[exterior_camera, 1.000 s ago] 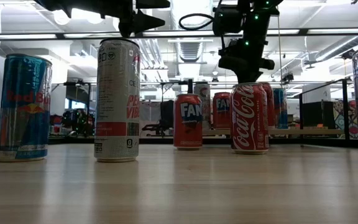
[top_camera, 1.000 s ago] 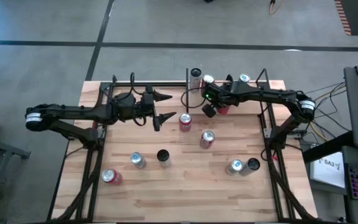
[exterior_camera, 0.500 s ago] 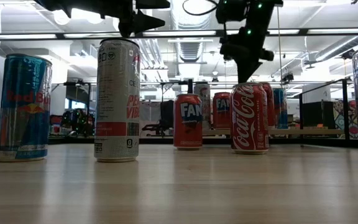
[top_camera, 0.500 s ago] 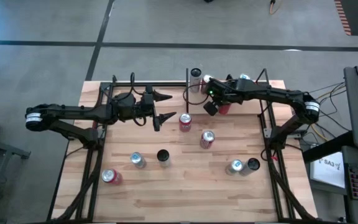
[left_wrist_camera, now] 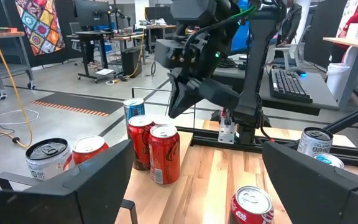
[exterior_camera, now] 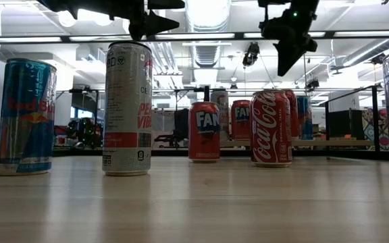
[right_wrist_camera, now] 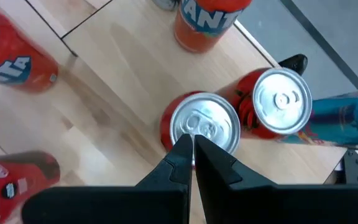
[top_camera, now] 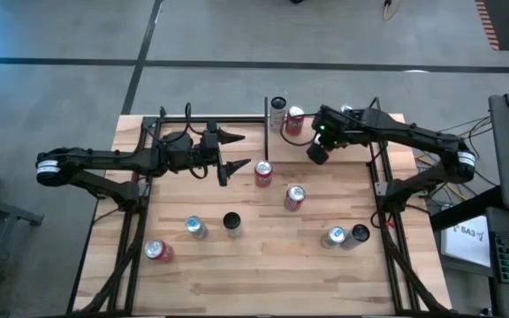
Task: Place canned beverage on shelf
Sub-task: Put the red black soda can on the shelf aligned with the other red black soda can
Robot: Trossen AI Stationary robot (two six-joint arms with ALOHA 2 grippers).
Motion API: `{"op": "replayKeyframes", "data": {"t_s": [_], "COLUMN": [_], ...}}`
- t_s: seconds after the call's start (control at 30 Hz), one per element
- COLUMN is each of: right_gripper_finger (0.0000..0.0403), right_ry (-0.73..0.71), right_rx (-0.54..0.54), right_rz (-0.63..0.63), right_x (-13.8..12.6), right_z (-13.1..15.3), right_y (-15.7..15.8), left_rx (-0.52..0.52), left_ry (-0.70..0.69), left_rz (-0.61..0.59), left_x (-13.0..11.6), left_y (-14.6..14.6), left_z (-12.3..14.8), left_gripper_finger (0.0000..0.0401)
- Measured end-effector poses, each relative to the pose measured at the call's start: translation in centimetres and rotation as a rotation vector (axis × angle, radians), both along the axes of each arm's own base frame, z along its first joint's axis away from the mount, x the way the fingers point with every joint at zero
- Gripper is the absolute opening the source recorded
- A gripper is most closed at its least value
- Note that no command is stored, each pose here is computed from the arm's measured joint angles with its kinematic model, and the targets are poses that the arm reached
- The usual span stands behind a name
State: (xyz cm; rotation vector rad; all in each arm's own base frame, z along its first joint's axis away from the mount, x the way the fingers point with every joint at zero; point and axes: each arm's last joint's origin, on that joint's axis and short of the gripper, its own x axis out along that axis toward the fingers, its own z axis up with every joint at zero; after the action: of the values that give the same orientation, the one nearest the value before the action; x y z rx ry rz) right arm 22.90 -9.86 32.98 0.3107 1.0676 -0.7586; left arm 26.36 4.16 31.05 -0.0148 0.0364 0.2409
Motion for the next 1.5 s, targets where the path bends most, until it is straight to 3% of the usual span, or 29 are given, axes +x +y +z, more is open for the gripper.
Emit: {"op": "replayKeyframes", "data": {"t_s": [0.53,0.73,1.5], "right_gripper_finger": [0.0009,0.0009,0.0009], "right_ry": [0.040,0.083,0.082], "right_rx": [0.021,-0.026,-0.002], "right_rz": [-0.037,-0.090,-0.146], "right_x": [-0.6,-0.8,-1.4], "right_z": [-2.6,-3.7,-3.6], "right_y": [-0.2,-0.7,-0.4], "left_rx": [-0.022,-0.023,-0.030], "left_ry": [-0.003,-0.004,-0.029], "left_rz": [-0.001,-0.001,-0.021], "left_x": [0.0,0.0,0.9], "left_y": [0.0,-0.1,0.0], "left_z": [0.0,0.0,-0.5], "left_gripper_finger": [0.0341,0.0341,0.0341]}}
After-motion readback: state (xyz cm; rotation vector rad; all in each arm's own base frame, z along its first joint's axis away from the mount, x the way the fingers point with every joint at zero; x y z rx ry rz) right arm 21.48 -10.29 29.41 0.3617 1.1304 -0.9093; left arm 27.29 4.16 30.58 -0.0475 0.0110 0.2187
